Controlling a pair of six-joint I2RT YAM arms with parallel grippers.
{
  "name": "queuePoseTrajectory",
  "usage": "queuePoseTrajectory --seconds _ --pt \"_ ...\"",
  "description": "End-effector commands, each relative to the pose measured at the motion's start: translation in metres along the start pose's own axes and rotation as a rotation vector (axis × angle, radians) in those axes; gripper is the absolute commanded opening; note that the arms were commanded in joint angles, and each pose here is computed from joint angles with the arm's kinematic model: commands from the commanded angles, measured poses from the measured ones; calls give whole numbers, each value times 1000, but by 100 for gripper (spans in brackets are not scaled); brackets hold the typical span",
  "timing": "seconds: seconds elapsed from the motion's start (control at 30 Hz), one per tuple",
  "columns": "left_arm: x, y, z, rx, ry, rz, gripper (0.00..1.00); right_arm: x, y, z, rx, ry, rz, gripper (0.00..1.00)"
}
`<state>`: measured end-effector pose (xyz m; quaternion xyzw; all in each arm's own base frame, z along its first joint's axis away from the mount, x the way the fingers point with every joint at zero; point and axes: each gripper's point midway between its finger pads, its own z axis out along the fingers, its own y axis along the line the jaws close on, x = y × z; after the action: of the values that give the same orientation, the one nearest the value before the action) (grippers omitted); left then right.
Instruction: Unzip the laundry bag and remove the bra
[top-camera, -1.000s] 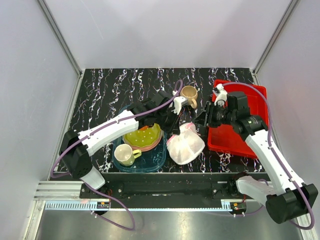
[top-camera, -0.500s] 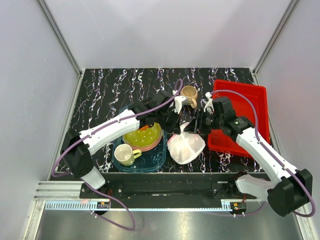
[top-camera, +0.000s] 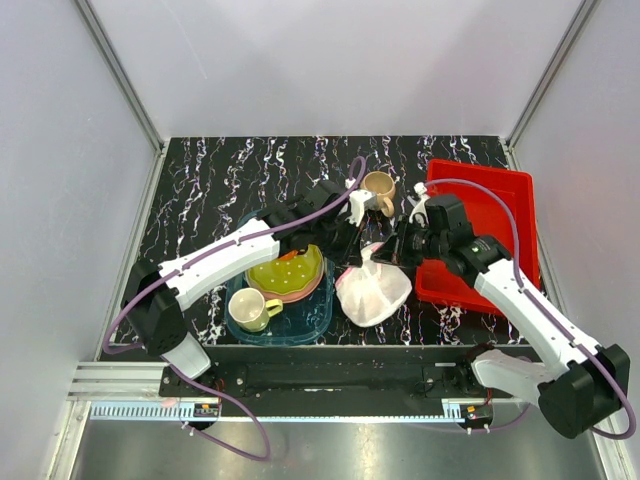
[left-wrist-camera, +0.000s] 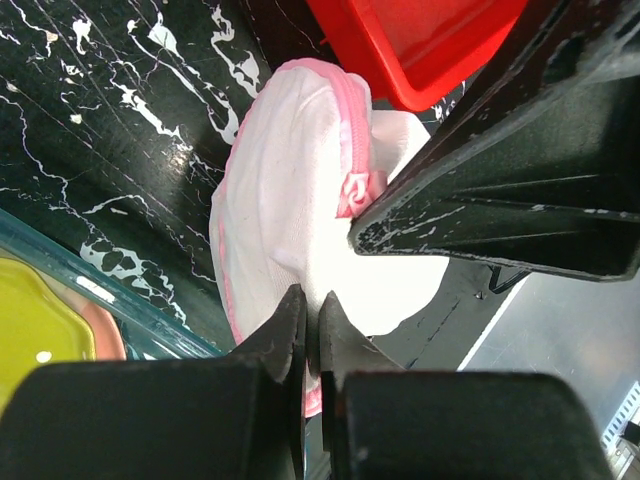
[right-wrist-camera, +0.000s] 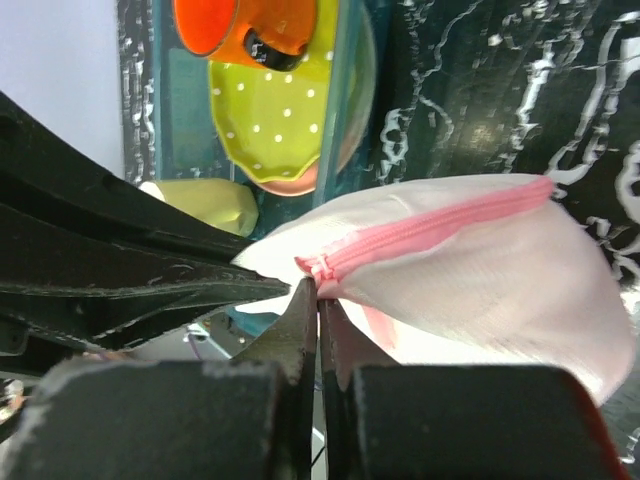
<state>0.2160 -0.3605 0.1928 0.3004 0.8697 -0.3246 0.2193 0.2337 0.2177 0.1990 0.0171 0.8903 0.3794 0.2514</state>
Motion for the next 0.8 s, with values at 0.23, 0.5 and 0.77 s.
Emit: queuePoseTrajectory --seconds 0.23,0.5,0.77 --pt "-15 -1 -12 -20 -41 52 0 -52 -60 -37 228 -187 -37 0" --pt "-10 -4 -12 5 -25 82 0 -65 -71 -38 148 -184 36 0" --pt "-19 -12 -18 47 -57 149 0 -57 -46 -46 30 -188 26 16"
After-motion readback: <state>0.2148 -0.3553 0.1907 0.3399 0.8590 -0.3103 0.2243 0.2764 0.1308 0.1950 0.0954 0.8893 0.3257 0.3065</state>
